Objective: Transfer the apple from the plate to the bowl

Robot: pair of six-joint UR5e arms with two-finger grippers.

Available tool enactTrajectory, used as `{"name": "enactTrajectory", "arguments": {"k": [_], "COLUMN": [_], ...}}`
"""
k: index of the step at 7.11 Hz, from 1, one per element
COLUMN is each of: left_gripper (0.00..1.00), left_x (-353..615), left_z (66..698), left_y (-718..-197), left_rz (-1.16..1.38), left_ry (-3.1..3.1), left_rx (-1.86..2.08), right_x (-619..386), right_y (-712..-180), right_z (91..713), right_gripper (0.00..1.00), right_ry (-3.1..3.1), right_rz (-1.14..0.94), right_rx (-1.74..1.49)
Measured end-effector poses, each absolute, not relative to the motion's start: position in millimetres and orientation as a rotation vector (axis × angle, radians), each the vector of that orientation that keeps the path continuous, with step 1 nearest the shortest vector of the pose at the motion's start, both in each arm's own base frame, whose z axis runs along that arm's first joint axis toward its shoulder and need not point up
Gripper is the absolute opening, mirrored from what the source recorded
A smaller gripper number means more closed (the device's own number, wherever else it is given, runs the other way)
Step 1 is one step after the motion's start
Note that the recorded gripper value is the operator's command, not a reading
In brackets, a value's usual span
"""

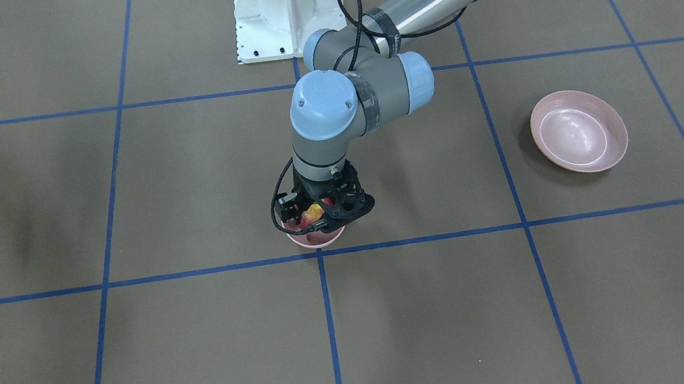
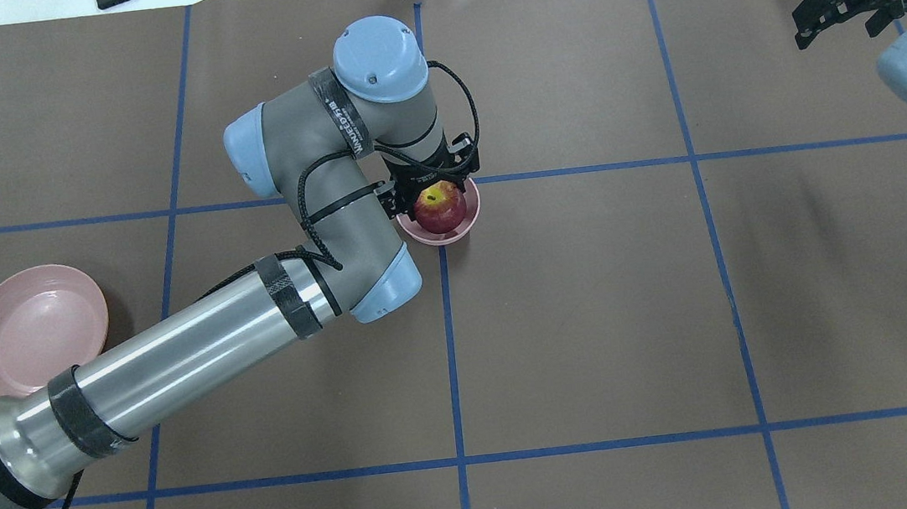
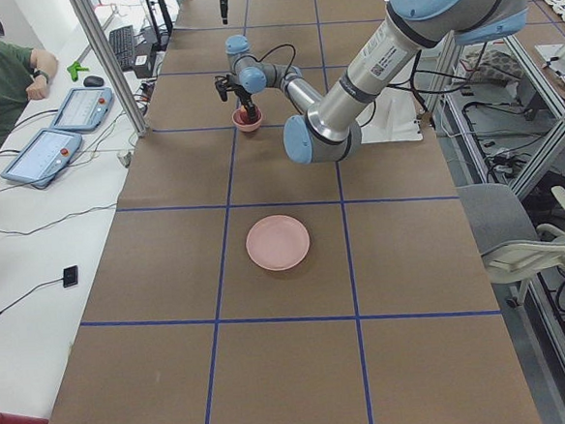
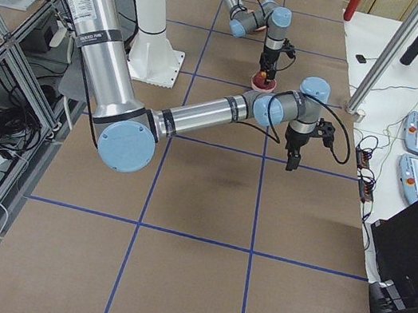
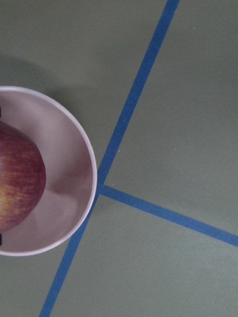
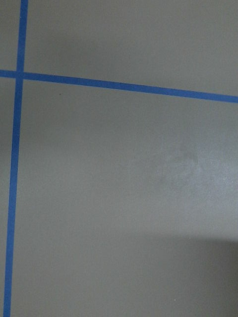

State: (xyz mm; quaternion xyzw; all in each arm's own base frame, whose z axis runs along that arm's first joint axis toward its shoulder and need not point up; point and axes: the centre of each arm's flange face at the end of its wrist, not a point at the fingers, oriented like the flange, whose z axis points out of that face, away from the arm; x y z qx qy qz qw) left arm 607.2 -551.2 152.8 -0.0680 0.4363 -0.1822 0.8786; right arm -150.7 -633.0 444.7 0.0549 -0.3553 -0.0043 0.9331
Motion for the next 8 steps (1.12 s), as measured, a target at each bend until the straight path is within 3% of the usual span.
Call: {"name": "enactTrajectory", "arguments": {"k": [5,8], "left_gripper": [0.99,0.99], "left_x": [585,442], "left_z": [157,202], "left_y": [-551,-558], "left_rz": [-0.370,-0.260], "left_ry": [0.954,0.941], "left_rx": [-0.030,0.131], "right_x": [-117,-74], "right_y": [-603,-556], "right_z": [473,522], "right_gripper": [1.00,1.00], "right_ry": [-0.719,-0.709], "right_rz": [0.033,0.018], "right_rx": [0.091,0.056]}}
